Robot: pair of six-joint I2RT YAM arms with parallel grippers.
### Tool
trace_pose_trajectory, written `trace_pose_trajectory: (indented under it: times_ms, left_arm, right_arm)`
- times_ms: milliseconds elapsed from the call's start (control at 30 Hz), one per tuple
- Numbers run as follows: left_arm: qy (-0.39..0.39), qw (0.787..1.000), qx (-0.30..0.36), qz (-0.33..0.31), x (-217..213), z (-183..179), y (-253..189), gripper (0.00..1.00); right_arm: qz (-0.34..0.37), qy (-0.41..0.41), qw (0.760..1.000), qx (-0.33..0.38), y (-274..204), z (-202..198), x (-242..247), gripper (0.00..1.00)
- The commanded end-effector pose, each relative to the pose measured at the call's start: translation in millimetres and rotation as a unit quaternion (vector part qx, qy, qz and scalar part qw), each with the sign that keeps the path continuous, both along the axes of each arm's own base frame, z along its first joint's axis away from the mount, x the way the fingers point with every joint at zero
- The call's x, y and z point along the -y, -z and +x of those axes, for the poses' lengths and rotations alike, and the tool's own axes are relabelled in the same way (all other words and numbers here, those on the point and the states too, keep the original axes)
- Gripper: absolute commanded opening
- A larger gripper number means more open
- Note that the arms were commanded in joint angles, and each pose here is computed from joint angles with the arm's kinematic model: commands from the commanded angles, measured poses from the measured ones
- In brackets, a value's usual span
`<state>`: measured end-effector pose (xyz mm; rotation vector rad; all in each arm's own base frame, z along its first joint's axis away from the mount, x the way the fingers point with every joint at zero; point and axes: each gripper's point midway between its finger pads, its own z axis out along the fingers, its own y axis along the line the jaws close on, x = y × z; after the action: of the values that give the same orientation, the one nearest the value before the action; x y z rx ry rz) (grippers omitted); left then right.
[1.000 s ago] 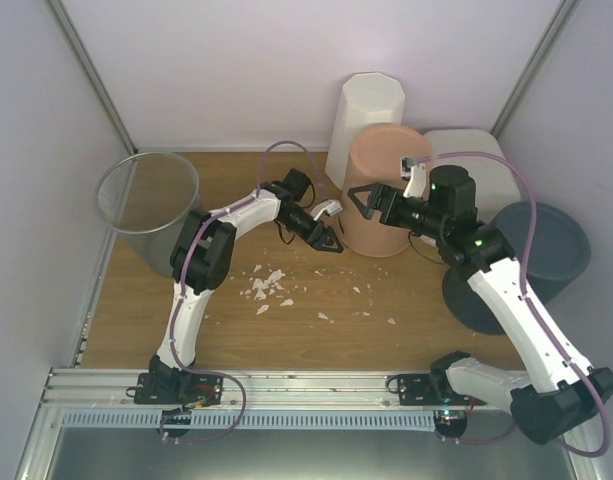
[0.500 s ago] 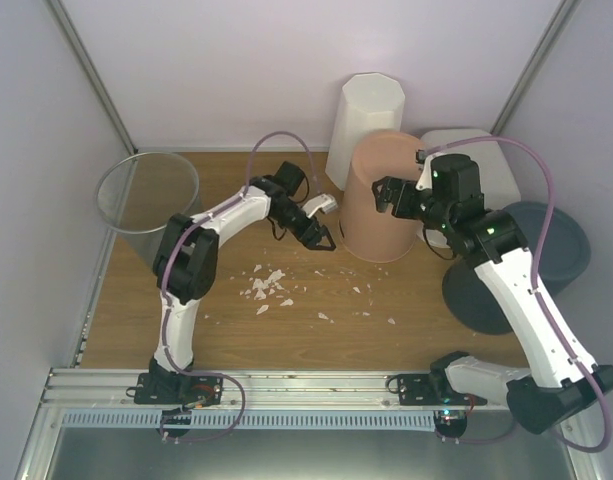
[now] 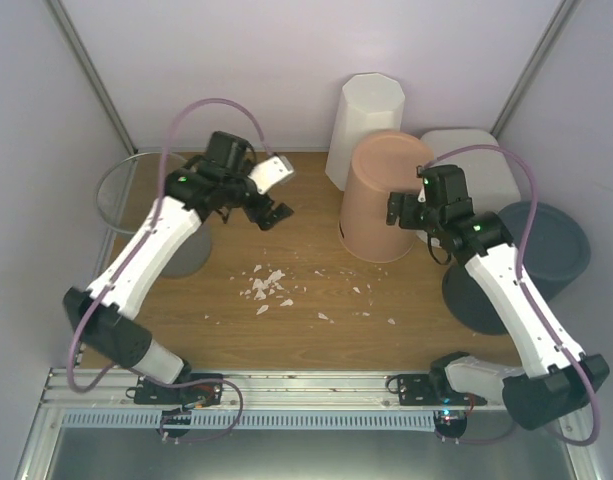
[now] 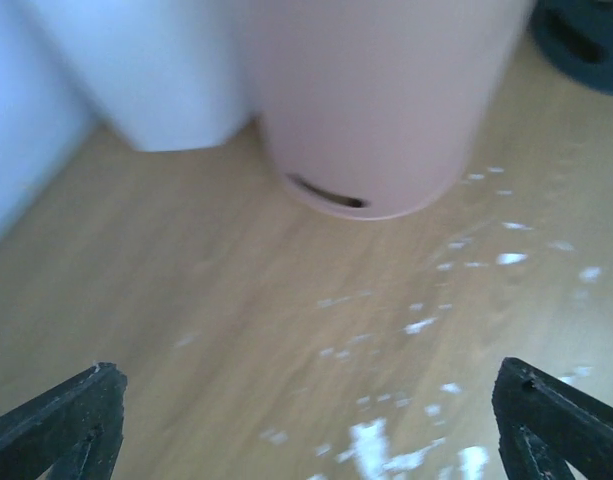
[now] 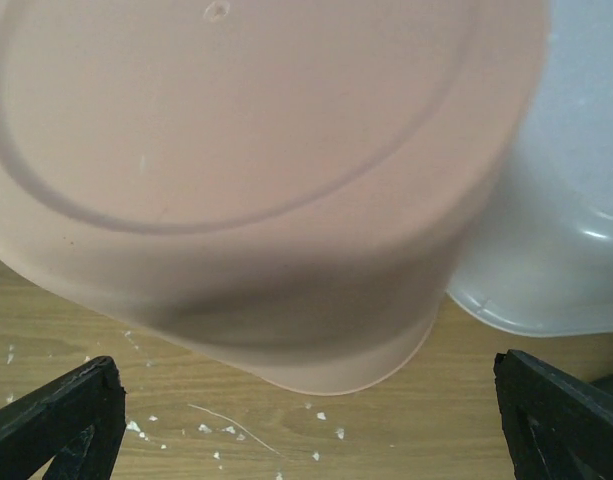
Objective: Turn the large container upside down
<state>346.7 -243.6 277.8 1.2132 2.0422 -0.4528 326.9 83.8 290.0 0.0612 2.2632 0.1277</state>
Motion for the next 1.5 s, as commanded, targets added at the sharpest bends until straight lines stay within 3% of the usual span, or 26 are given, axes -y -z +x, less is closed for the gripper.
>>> trace_pose_trajectory:
  times_ms: [0,167,267,567,867,967,1267,1467]
  left_arm:
    - [-0.114,0.982,0.127,0.083,-78,7,-52,0.99]
    - [-0.197,0.956,0.171,0.136,-149,-2,-79,0.99]
    - [-0.209,0.950,0.159,0.166,-172,-9,-70,0.99]
    - [-0.197,0.950,0.078,0.229,-198,-22,-14,0.99]
    - [-0.189,0.938,0.044,0.286,-216,-23,17,0.98]
    - [-0.183,0.935,0.032,0.302,-219,-22,25,0.93]
    - [-0.173,0.917,-0.004,0.358,-234,-26,51,0.59]
    - [-0.170,0.914,0.004,0.368,-237,-26,38,0.57]
  right_arm:
    - [0.020,-0.038,0.999,0.009,8,16,-18,1.00]
    - [0.034,-0.066,0.997,0.002,16,29,-34,1.00]
    - [0.027,-0.064,0.998,-0.004,20,35,-34,1.00]
    - [0.022,-0.080,0.997,0.007,17,38,-36,1.00]
    - [0.024,-0.085,0.996,-0.001,21,43,-40,1.00]
    - [0.023,-0.078,0.997,0.006,9,37,-36,1.00]
    - [0.023,-0.061,0.997,0.040,-26,10,-19,1.00]
    - [0.023,-0.061,0.997,0.033,-21,3,-17,1.00]
